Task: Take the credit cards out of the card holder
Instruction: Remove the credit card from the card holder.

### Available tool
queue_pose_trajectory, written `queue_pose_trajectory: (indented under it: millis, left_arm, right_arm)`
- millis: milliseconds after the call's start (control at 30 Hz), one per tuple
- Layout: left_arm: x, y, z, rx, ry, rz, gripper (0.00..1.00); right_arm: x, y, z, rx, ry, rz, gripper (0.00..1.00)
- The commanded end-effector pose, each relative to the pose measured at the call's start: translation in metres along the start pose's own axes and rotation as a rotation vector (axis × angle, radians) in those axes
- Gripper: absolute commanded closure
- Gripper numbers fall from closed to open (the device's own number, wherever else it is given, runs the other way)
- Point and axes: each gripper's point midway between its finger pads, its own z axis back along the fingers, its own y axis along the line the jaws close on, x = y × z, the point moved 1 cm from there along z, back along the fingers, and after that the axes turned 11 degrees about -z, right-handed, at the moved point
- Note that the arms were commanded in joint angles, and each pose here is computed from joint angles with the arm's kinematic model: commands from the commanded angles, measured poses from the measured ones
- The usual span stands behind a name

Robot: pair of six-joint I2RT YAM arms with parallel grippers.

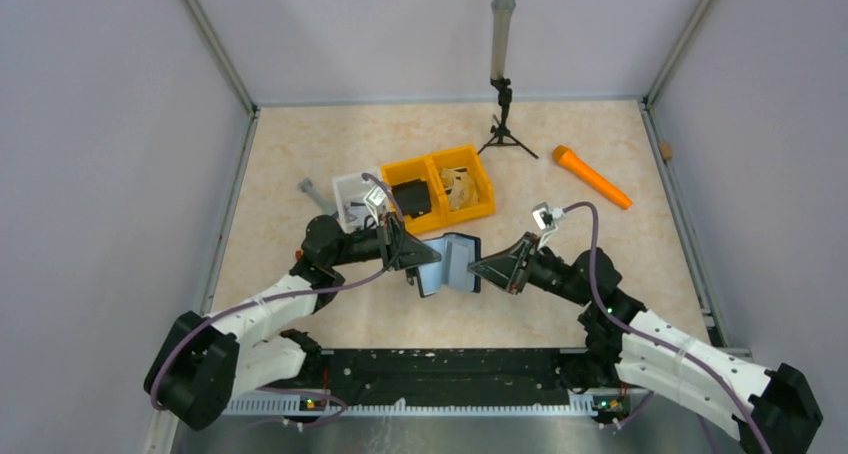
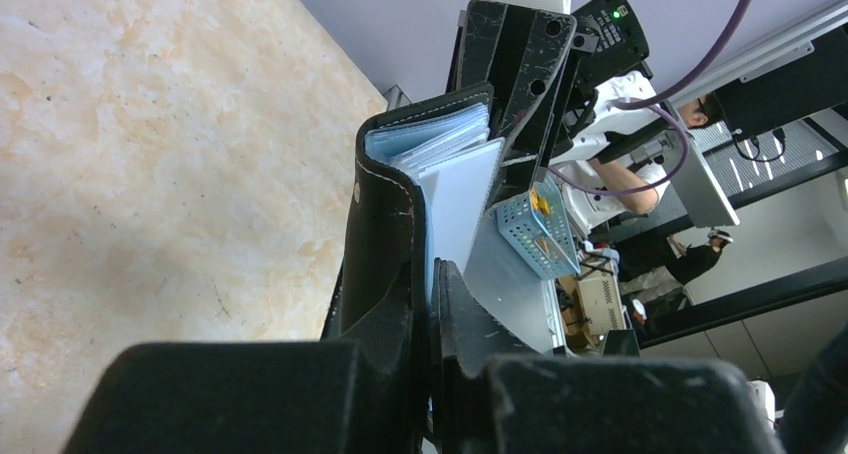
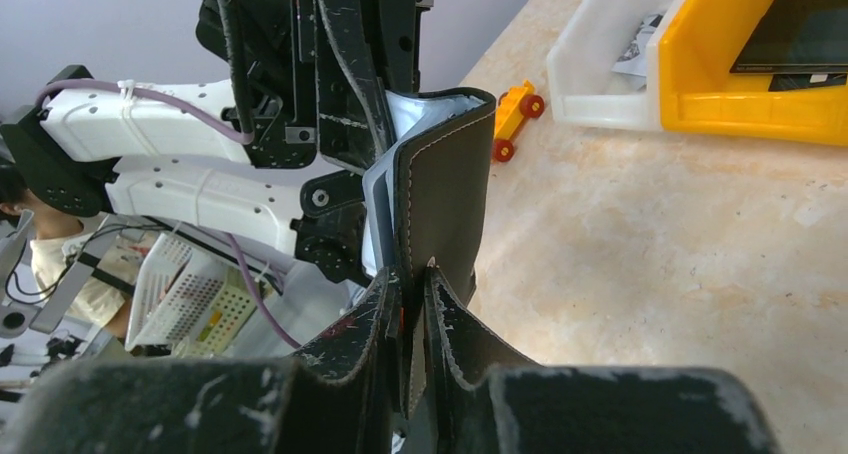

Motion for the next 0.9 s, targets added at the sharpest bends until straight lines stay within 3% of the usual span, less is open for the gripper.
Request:
queue_pose_trajectory:
  millis: [0,333,600,833,867]
  left_arm:
    - [0.015,-0.032,-0.007,-0.13,-0.002,-0.096,1.0]
    - [0.013,-0.035,-0.01,-0.15,0.016,-0.099,1.0]
    - [0.011,-0.031,-0.01,-0.14,0.017,-0.087,1.0]
    - [0.01,-0.03,-0.01,-0.133,0.015,-0.083,1.0]
    - [0.01,-0.03,-0.01,-0.132,0.015,-0.082,1.0]
  right_arm:
    - [0.017,0.021,-0.008,0.048,-0.022,0.055,0.88]
    - [0.017,0.003,-0.013,-0.039,-0.019,0.055,0.85]
    - [0.011,-0.007,-0.012,-0.065,-0.009,0.041,0.65]
    - [0.009,-0.006,-0.012,-0.056,-0.002,0.032,0.58]
    - [0.009,-0.005,-0.012,-0.053,0.0,0.031,0.61]
